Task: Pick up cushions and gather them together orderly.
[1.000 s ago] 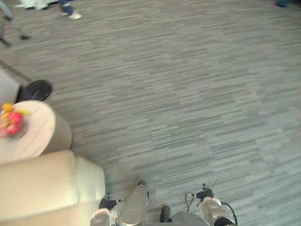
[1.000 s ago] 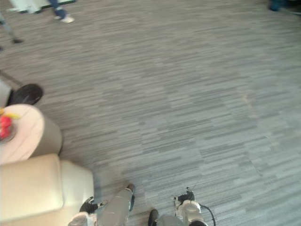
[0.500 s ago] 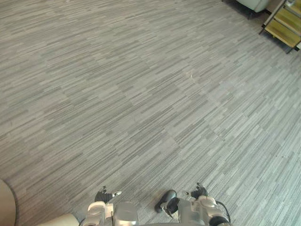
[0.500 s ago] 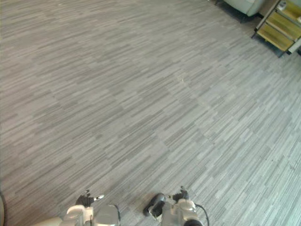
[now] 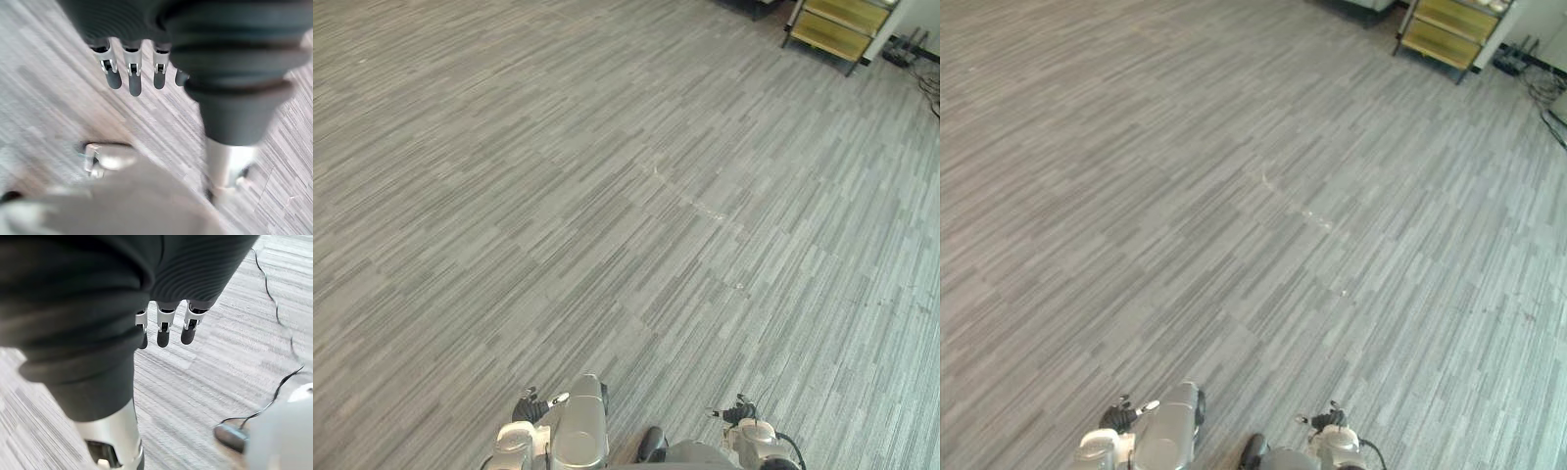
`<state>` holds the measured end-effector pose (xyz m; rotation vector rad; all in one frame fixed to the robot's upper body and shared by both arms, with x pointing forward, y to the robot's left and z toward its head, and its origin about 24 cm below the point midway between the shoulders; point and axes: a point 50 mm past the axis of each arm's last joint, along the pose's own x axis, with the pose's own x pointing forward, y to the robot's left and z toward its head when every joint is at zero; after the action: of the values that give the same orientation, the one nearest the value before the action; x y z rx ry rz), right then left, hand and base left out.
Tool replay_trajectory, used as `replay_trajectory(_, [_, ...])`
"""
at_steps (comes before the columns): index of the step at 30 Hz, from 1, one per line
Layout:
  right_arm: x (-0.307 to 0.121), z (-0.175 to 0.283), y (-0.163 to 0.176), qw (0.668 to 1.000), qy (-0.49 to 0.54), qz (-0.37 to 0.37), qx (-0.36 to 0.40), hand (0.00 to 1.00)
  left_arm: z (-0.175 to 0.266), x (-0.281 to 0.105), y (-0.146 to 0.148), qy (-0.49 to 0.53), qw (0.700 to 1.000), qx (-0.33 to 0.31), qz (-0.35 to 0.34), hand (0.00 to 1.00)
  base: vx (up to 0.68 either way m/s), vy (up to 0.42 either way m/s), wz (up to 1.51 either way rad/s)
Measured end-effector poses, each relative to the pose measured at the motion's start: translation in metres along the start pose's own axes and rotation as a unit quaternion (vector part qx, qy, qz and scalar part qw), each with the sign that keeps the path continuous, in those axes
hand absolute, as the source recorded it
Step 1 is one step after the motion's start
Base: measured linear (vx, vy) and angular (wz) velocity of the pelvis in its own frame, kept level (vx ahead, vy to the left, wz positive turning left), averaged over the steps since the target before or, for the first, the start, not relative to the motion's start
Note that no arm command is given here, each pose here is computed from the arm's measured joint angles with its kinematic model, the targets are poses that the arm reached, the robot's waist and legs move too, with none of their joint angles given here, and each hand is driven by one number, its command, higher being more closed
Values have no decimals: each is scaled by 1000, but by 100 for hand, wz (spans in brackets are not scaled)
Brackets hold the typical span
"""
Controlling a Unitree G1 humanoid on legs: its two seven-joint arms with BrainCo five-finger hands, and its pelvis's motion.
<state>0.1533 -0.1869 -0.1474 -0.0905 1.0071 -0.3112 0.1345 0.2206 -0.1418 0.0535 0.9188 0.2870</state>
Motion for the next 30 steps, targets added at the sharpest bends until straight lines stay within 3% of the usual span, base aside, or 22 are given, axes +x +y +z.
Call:
replay_trajectory(9, [-8,-12,8,999,-1,5,36,0,12,4,-6,-11,1000,14,-8,0,506,136,-12])
replay_trajectory(12, [-7,-3,1,998,-23,-6,50,0,20,5,-21,-22,999,9,-26,0,395,-39,40])
replay_trajectory(24, [-2,-3,-28,995,-15,-52,86,0,-12,-7,-52,30,998,14,-60,0,532,-250,12])
replay_trajectory(30, [-5,-15,-11,988,23,-44,147,0,13,-2,-46,-18,998,23,-49,0,598,-143,-51])
